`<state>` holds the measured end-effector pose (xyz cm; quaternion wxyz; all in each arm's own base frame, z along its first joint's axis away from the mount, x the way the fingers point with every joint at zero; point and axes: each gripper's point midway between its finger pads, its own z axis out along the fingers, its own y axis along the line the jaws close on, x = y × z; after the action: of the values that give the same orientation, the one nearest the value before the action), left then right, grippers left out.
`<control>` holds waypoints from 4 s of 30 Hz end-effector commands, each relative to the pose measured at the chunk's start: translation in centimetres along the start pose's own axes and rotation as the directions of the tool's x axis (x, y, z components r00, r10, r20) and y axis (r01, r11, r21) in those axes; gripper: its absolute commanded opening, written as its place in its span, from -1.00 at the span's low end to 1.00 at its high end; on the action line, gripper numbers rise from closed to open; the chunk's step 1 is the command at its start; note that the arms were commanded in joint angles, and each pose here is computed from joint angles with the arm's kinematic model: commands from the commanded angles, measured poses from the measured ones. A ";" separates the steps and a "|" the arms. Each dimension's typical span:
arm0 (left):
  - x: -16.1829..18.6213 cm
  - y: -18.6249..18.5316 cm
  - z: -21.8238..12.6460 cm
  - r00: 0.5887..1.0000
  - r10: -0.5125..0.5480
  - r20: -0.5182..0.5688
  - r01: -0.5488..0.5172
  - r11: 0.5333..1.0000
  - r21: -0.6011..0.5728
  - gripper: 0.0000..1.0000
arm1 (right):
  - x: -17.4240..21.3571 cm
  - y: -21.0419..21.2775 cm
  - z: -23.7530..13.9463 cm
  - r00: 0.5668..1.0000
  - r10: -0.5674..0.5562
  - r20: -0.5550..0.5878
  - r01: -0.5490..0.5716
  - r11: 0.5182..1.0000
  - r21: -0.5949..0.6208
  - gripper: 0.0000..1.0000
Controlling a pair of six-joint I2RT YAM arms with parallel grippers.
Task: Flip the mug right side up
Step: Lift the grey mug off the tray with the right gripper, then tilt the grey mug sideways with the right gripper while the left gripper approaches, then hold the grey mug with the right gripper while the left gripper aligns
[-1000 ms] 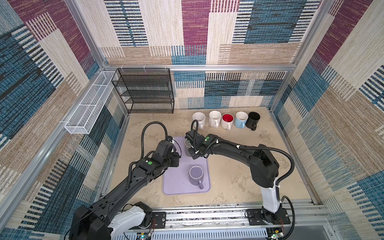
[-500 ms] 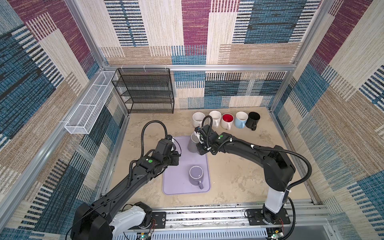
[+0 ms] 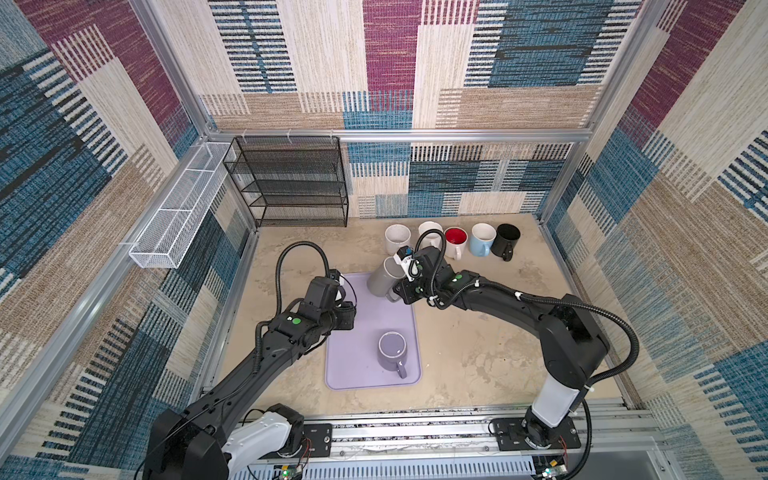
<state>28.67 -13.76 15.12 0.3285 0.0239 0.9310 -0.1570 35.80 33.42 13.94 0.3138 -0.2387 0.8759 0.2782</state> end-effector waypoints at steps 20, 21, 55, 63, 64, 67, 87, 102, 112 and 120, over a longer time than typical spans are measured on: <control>-5.2 -3.8 -2.6 0.974 -0.149 0.169 0.065 0.903 0.425 -0.17 | -8.1 4.8 -6.7 0.930 0.137 0.341 0.027 0.899 -0.436 -1.00; -5.3 -4.1 -2.8 0.974 -0.149 0.173 0.056 0.891 0.451 -0.17 | -8.2 5.0 -6.9 0.929 0.140 0.344 0.031 0.893 -0.449 -1.00; -11.1 -8.9 -7.9 0.877 -0.257 0.405 -0.186 0.597 0.780 -0.28 | -12.7 10.3 -12.8 0.875 0.128 0.468 0.235 0.731 -0.640 -1.00; -12.0 -9.7 -9.0 0.865 -0.262 0.428 -0.231 0.549 0.803 -0.28 | -12.5 11.0 -13.3 0.874 0.120 0.470 0.262 0.698 -0.667 -1.00; -12.1 -9.8 -9.2 0.864 -0.260 0.431 -0.239 0.541 0.806 -0.27 | -12.5 11.2 -13.4 0.874 0.122 0.470 0.266 0.690 -0.673 -1.00; -12.3 -9.9 -9.5 0.854 -0.267 0.447 -0.259 0.526 0.810 -0.28 | -12.5 11.7 -13.7 0.873 0.124 0.473 0.279 0.669 -0.690 -1.00; -13.4 -10.3 -11.7 0.798 -0.344 0.495 -0.326 0.445 0.834 -0.47 | -11.7 13.6 -13.5 0.866 0.149 0.477 0.290 0.627 -0.723 -1.00; -13.5 -10.5 -13.2 0.782 -0.361 0.508 -0.344 0.430 0.835 -0.59 | -10.5 14.0 -13.2 0.863 0.146 0.483 0.309 0.605 -0.734 -1.00; -13.5 -10.6 -13.6 0.782 -0.357 0.512 -0.354 0.421 0.835 -0.63 | -10.0 14.4 -13.0 0.870 0.128 0.477 0.318 0.592 -0.740 -1.00; -13.4 -10.6 -13.5 0.787 -0.356 0.504 -0.347 0.419 0.839 -0.82 | -9.7 14.4 -12.7 0.877 0.118 0.465 0.313 0.595 -0.740 -1.00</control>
<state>30.27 -19.43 33.90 0.5088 0.1277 0.5713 -0.6312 29.93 37.99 34.17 0.4046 -0.2941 0.5489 0.6697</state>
